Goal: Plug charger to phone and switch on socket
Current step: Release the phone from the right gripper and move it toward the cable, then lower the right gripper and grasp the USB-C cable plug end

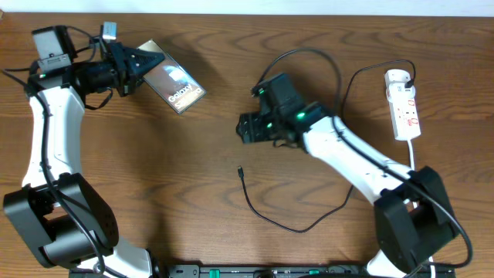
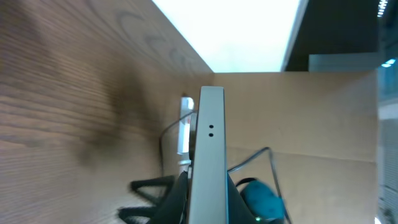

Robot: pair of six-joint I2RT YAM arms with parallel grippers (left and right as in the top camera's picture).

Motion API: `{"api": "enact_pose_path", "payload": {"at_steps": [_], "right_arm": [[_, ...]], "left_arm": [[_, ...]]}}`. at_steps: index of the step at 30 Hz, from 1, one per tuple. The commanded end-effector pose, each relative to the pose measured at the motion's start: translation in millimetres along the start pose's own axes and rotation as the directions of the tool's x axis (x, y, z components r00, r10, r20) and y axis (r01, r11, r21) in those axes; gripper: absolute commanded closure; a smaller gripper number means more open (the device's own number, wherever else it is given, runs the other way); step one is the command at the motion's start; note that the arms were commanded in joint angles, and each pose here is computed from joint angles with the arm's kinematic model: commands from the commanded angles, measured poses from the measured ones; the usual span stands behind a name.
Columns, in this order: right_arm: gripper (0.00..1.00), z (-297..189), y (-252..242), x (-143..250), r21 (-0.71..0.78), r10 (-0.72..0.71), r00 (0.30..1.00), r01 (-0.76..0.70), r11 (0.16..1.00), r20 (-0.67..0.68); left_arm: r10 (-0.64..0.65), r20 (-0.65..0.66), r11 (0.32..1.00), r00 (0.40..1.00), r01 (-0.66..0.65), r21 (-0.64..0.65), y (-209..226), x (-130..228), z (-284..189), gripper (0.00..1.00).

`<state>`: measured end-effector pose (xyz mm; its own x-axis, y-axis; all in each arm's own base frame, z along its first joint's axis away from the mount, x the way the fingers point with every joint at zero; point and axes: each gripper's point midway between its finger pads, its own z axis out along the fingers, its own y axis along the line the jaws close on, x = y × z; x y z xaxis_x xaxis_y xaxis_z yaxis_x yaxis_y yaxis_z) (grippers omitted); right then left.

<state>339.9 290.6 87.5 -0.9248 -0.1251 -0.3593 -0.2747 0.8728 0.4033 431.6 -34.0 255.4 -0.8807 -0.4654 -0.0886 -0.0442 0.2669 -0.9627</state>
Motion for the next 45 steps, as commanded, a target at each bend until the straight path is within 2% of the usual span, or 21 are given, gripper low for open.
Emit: {"api": "enact_pose_path", "payload": {"at_steps": [1,9,19,24,30,35,37,45], "right_arm": [[0.51,21.2,8.6,25.0,0.054,-0.069,0.995,0.073,0.996,-0.07],[0.57,38.6,13.9,74.2,0.174,-0.06,0.982,0.092,0.98,-0.18],[0.7,50.2,6.0,98.5,0.244,-0.002,0.971,0.062,0.968,-0.238],[0.76,60.0,6.4,101.2,0.263,0.003,0.961,0.073,0.962,-0.277],[0.78,71.4,12.3,107.3,0.33,-0.043,0.935,0.167,0.929,-0.351],[0.96,75.3,13.0,102.9,0.385,-0.054,0.925,0.208,0.899,-0.375],[0.99,75.2,12.6,100.4,0.385,-0.05,0.928,0.202,0.9,-0.37],[0.99,64.1,-0.6,70.9,0.39,-0.003,0.947,0.136,0.911,-0.322]], "left_arm": [[0.047,-0.039,0.994,0.998,-0.042,0.102,-27.5,7.6,-9.1,0.93],[0.03,-0.051,0.995,0.998,-0.025,0.1,-27.3,10.7,-6.5,0.93],[0.016,-0.056,0.995,0.998,-0.011,0.097,-26.5,12.4,-6.0,0.93],[0.017,-0.057,0.995,0.998,-0.011,0.097,-26.5,12.5,-5.8,0.93],[0.017,-0.056,0.995,0.998,-0.011,0.097,-26.5,12.4,-6.0,0.93],[0.017,-0.056,0.995,0.998,-0.012,0.097,-26.6,12.4,-6.0,0.93],[0.017,-0.056,0.995,0.998,-0.011,0.097,-26.6,12.5,-6.0,0.93],[0.017,-0.056,0.995,0.998,-0.012,0.097,-26.5,12.4,-6.0,0.93]]}}
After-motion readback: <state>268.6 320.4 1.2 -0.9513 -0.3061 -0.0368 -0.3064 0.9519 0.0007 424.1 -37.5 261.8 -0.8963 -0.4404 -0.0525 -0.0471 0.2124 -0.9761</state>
